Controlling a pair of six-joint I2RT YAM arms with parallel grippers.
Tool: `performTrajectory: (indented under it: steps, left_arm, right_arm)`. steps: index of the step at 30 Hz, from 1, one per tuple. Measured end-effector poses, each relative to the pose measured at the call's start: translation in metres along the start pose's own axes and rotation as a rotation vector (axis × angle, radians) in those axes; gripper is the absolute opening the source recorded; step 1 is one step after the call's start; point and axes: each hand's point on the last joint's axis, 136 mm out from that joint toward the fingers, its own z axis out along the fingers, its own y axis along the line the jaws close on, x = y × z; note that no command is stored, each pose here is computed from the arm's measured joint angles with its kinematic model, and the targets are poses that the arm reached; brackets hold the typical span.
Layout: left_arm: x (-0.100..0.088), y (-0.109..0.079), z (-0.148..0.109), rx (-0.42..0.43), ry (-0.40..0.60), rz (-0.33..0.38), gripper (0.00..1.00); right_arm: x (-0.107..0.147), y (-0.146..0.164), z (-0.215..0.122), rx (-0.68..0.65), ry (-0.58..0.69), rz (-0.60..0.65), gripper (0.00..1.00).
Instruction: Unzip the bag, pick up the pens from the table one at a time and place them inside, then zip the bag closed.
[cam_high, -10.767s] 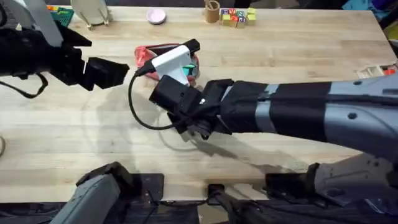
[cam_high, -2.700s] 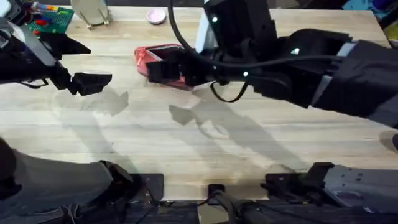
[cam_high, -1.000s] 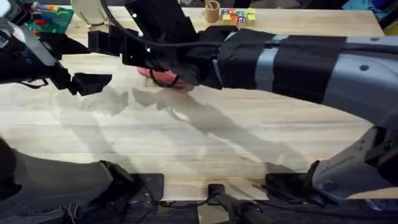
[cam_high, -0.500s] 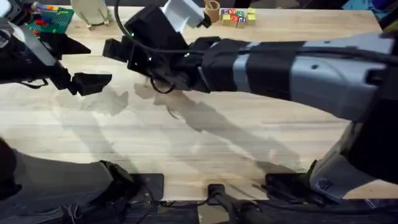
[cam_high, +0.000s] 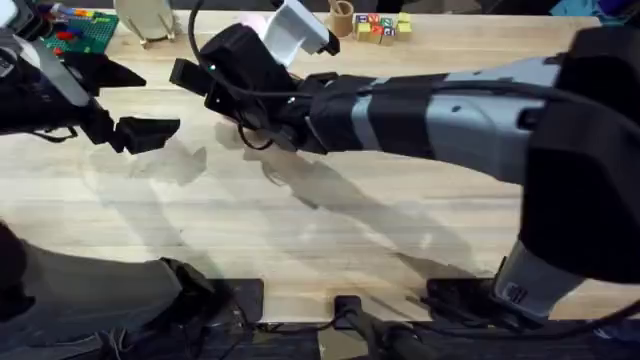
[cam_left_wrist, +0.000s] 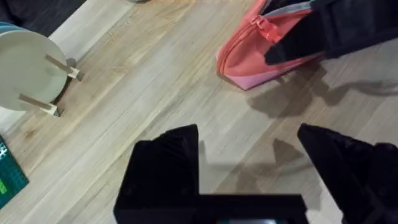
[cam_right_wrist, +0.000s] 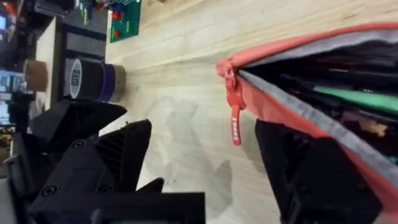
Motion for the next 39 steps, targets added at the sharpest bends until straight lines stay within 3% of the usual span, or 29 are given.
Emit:
performTrajectory:
  steps: [7, 25, 37, 39]
  left_arm:
    - [0.0, 0.0, 0.0, 0.0, 0.0, 0.001, 0.992]
    - [0.0, 0.0, 0.0, 0.0, 0.0, 0.001, 0.993]
    - [0.0, 0.0, 0.0, 0.0, 0.0, 0.0, 0.993]
    - [0.0, 0.0, 0.0, 0.0, 0.0, 0.0, 0.993]
  right_arm:
    - [0.0, -0.009, 0.012, 0.006, -0.029, 0.012, 0.991]
    - [-0.012, -0.01, 0.019, -0.015, -0.075, 0.058, 0.697]
    - [-0.013, -0.022, 0.027, 0.007, -0.084, 0.087, 0.663]
    - [-0.014, -0.022, 0.027, 0.008, -0.087, 0.095, 0.619]
